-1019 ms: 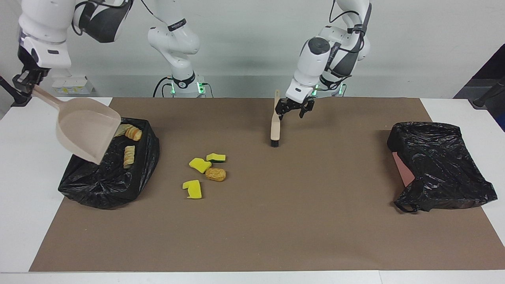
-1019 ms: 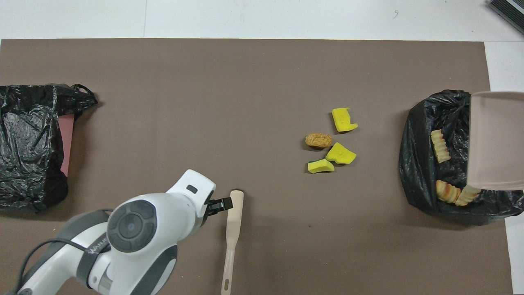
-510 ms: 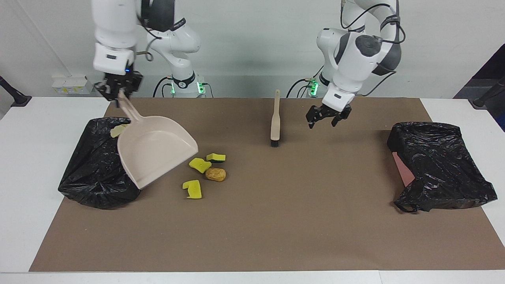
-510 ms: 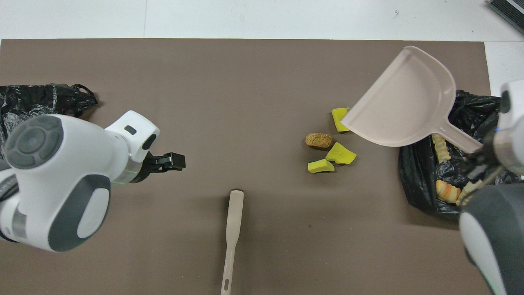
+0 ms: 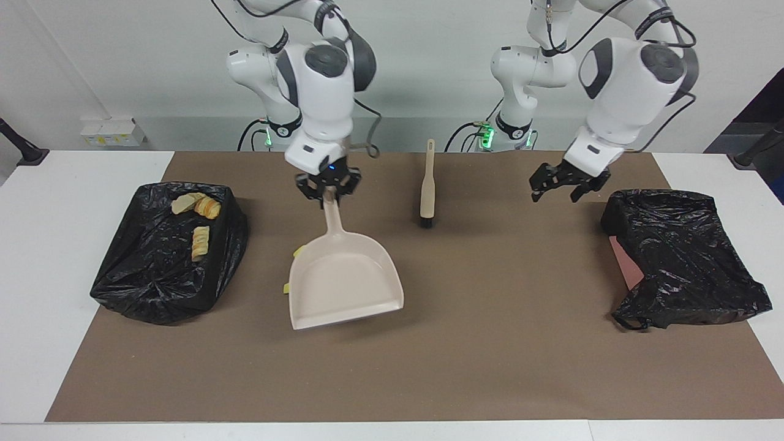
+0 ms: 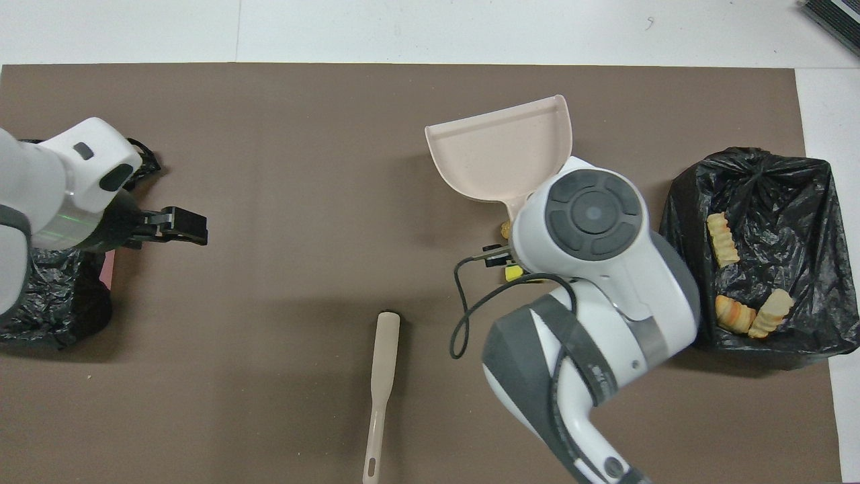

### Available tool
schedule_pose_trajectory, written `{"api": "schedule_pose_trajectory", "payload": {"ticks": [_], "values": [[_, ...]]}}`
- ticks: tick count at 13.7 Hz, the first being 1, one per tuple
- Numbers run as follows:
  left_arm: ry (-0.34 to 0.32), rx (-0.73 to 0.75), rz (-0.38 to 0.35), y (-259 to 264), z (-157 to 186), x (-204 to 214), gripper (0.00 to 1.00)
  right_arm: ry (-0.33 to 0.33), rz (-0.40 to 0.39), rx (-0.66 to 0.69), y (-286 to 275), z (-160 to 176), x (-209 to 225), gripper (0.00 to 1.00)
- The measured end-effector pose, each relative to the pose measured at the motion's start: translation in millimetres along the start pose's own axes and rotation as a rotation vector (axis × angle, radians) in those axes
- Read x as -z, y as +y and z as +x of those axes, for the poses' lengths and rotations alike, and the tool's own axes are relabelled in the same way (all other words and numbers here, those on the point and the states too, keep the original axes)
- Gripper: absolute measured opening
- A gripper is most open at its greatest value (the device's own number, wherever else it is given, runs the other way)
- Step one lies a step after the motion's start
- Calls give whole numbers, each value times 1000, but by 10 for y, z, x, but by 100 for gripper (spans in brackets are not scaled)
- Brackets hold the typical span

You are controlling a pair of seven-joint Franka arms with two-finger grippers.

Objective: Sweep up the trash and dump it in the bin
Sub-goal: 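Set the dustpan down centrally with the right gripper while the left gripper withdraws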

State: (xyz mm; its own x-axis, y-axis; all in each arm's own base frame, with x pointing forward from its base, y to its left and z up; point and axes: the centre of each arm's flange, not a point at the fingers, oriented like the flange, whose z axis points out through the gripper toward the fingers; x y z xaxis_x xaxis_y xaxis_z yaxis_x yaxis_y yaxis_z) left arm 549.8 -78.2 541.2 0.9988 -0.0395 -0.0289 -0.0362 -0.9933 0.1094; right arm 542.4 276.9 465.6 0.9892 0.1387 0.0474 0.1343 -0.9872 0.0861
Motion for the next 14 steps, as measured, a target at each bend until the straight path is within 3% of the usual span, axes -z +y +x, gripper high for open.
{"api": "schedule_pose_trajectory", "payload": {"ticks": [5,9,13,14], "values": [[34,-13,11,-807,33,284,100,5,102,-143,-1006,282,-396,32],[57,2,14,-707,38,536,100,11,152,-194,-1719,389,-886,32],[20,-30,116,-599,-70,896,100,26,173,-209,-1798,474,-1017,33],[21,-39,124,-552,-79,934,100,31,175,-209,-1798,478,-982,40]]}}
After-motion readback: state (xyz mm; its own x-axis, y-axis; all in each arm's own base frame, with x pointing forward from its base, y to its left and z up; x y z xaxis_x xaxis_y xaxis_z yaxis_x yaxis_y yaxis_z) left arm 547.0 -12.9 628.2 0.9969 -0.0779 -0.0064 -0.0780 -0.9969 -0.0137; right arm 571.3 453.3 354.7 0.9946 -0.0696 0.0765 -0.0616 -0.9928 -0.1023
